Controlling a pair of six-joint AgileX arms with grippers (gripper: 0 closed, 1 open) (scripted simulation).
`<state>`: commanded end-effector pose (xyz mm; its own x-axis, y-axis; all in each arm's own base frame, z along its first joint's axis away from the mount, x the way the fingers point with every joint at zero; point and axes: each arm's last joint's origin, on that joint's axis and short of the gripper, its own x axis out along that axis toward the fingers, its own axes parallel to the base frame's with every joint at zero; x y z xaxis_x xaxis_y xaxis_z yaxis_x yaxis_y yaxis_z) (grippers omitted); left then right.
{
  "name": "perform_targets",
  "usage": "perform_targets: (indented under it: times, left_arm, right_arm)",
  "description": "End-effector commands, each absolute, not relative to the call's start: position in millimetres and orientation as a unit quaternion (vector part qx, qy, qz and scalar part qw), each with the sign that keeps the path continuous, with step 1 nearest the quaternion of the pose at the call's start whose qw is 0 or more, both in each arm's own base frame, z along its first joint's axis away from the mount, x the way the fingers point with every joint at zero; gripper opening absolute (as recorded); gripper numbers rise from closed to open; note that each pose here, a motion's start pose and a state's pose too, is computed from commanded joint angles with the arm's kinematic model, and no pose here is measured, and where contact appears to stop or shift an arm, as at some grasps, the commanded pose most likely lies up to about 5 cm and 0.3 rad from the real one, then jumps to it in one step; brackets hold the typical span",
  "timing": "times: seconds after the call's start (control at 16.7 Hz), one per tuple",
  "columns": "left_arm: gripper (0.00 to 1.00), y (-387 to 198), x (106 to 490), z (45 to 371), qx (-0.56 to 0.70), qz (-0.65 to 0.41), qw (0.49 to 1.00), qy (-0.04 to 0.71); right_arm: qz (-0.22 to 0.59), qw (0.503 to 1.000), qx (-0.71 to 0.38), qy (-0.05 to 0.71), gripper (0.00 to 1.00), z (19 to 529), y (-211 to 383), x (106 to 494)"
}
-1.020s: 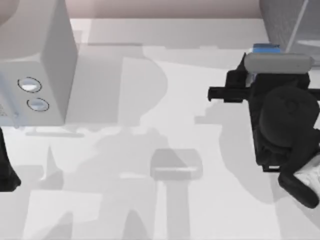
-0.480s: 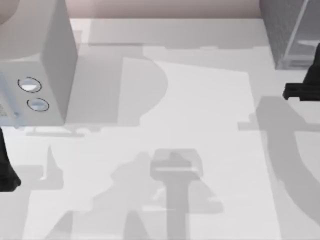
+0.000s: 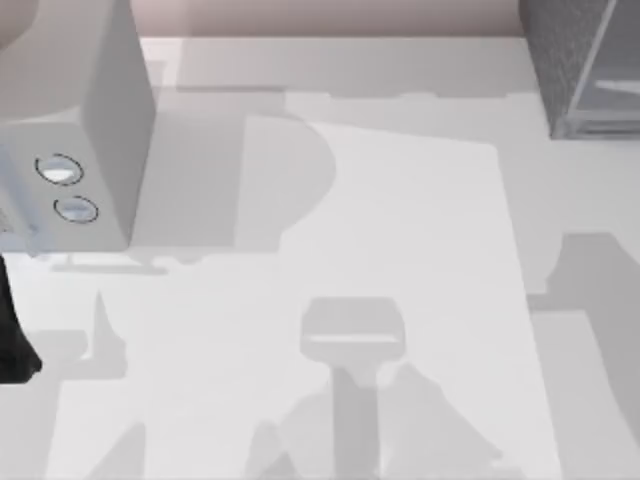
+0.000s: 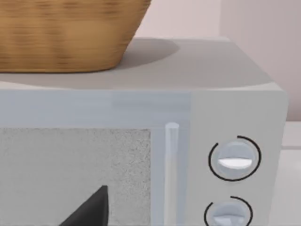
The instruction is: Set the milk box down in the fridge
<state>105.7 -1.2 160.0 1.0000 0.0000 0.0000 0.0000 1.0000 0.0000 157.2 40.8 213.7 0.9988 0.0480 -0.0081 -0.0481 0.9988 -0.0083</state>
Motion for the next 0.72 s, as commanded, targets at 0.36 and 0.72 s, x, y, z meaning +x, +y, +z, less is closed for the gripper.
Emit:
perform_targets:
  times: [0.36,0.72]
  left_arm:
    - [1.00,-1,106,160,0.000,0.000,1.000,0.000]
    - [1.00,-1,106,160,0.000,0.000,1.000,0.000]
  right_arm:
    - [0.021,0.999,0.002,-0.030,0.00,191,11,113]
    - [0.000,1.000,0.000,0.000,0.00,160,-1,106]
